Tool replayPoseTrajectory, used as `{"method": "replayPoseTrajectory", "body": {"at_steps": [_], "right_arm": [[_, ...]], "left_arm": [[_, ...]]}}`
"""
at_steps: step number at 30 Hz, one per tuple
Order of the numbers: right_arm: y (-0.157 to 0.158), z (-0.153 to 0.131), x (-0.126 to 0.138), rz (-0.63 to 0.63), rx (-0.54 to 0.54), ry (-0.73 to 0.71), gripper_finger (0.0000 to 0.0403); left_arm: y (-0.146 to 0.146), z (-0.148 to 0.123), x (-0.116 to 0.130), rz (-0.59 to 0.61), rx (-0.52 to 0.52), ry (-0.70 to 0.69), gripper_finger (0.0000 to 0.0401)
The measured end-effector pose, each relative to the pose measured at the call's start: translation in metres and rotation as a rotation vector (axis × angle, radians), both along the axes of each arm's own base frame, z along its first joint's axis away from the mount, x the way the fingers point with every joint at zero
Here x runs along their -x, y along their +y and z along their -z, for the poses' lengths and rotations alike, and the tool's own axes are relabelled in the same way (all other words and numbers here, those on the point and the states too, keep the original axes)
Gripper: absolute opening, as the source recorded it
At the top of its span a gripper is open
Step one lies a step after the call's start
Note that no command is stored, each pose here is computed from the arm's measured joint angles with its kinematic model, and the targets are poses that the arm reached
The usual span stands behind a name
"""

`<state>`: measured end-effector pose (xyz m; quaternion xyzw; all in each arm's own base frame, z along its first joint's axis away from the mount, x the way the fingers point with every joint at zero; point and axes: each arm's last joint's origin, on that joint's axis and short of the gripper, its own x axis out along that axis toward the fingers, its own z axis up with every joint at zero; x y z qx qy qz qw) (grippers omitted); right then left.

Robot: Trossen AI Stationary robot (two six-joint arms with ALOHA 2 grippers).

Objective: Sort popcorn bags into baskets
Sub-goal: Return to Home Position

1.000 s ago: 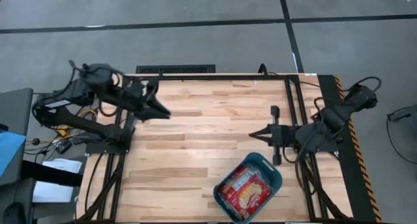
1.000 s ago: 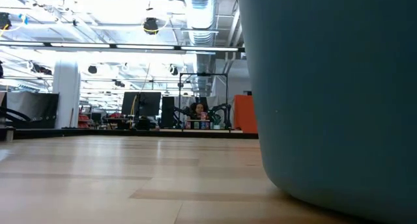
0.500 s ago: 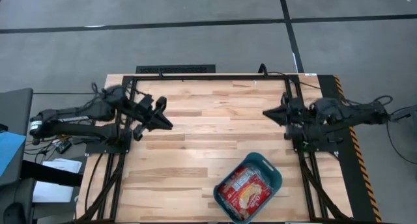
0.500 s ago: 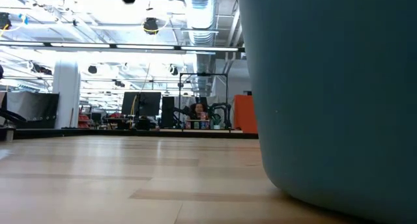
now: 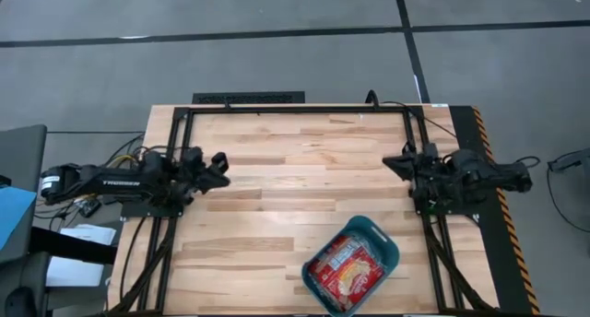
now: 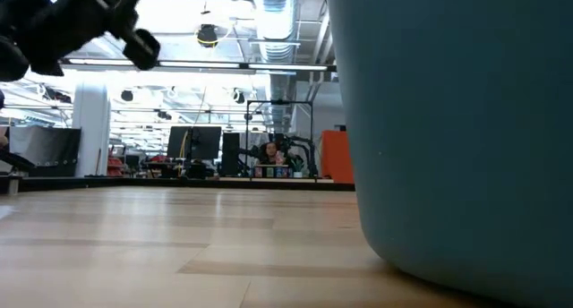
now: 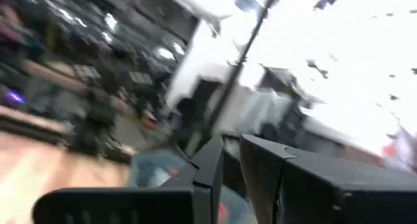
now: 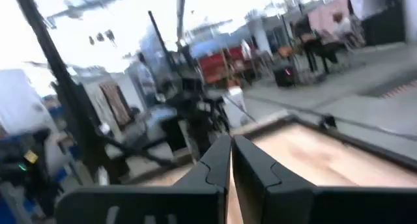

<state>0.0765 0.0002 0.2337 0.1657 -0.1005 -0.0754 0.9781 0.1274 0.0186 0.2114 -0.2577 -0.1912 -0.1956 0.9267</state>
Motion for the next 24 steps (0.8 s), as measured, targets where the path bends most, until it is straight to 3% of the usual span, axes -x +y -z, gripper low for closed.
{"method": "replayPoseTrajectory", "body": {"at_steps": [2,5,11,14,16,22,24], "right_arm": [[-0.001,-0.002,-0.002,0.008,-0.013,-0.020,0.0043],[-0.002,0.011,-0.004,0.017,-0.018,0.033,0.0045],[-0.003,0.009,-0.004,0.005,-0.049,-0.002,0.0043],[-0.003,0.007,-0.003,0.003,-0.051,-0.014,0.0043],[-0.003,0.008,-0.003,0.004,-0.051,-0.008,0.0044],[-0.003,0.008,-0.004,0.006,-0.036,0.000,0.0044],[-0.003,0.009,-0.004,0.007,-0.034,0.012,0.0043]], "left_arm": [[-0.003,-0.005,0.005,0.103,-0.030,-0.034,0.0044],[-0.005,-0.013,0.015,0.161,-0.065,-0.116,0.0044],[0.001,-0.026,0.035,0.227,0.111,-0.135,0.0044],[0.003,-0.034,0.046,0.121,0.112,-0.238,0.0044],[0.006,-0.032,0.047,0.021,0.110,-0.225,0.0044],[0.022,0.011,0.030,-0.360,0.181,0.198,0.0044],[0.022,0.021,0.029,-0.444,0.160,0.266,0.0044]]}}
